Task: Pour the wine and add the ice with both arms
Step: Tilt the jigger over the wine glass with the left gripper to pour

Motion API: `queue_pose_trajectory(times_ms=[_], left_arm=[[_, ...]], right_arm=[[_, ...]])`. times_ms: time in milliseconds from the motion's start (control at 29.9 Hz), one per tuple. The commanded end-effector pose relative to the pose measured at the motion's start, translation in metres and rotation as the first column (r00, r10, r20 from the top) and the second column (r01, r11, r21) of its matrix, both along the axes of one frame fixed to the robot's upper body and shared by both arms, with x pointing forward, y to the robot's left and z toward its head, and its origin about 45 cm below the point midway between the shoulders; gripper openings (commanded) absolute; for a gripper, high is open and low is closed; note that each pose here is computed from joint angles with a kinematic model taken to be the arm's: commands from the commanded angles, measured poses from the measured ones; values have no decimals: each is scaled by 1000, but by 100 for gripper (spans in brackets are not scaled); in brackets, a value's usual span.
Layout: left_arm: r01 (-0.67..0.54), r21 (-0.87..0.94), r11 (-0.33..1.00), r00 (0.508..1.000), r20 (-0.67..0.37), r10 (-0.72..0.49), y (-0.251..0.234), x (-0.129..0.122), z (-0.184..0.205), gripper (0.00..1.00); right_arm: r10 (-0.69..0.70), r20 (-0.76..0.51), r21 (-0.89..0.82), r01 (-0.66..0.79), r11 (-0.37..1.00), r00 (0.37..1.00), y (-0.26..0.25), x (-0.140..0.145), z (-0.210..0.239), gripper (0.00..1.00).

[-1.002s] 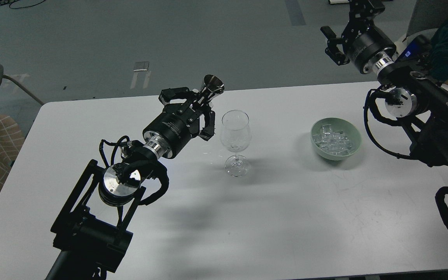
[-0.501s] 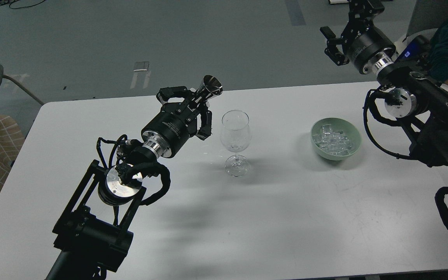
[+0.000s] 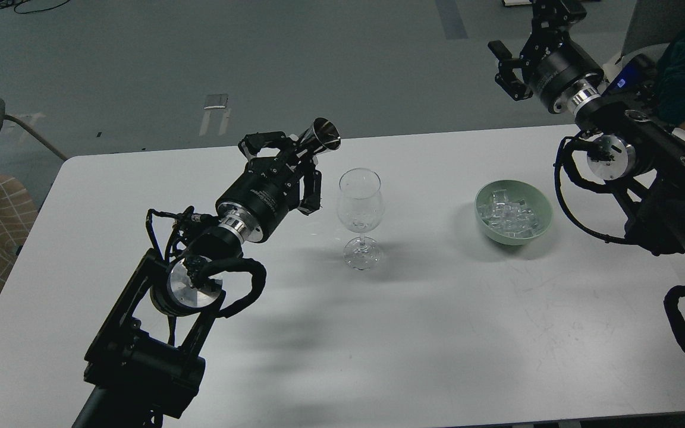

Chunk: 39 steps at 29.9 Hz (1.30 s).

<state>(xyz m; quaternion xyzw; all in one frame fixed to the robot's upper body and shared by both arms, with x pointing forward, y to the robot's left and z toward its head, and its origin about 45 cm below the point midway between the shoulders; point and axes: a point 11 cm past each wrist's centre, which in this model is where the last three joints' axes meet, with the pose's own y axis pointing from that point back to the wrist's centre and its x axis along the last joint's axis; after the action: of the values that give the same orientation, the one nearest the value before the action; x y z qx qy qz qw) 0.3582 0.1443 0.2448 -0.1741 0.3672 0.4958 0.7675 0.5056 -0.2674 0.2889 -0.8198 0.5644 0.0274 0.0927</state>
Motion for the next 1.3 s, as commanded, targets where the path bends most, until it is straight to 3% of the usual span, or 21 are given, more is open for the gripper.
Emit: queue_pose_trajectory(times_ms=[0,1270], left_arm=[[10,19,1000,999,32,-10,-2,-1,1,0],[-18,210,978,988,156,-15,-7,0,-12,0]], right_arm=[[-1,0,-1,1,1000,1000,-1,0,0,100],[-2,2,-2,2,1000,1000,-2,0,1,100]])
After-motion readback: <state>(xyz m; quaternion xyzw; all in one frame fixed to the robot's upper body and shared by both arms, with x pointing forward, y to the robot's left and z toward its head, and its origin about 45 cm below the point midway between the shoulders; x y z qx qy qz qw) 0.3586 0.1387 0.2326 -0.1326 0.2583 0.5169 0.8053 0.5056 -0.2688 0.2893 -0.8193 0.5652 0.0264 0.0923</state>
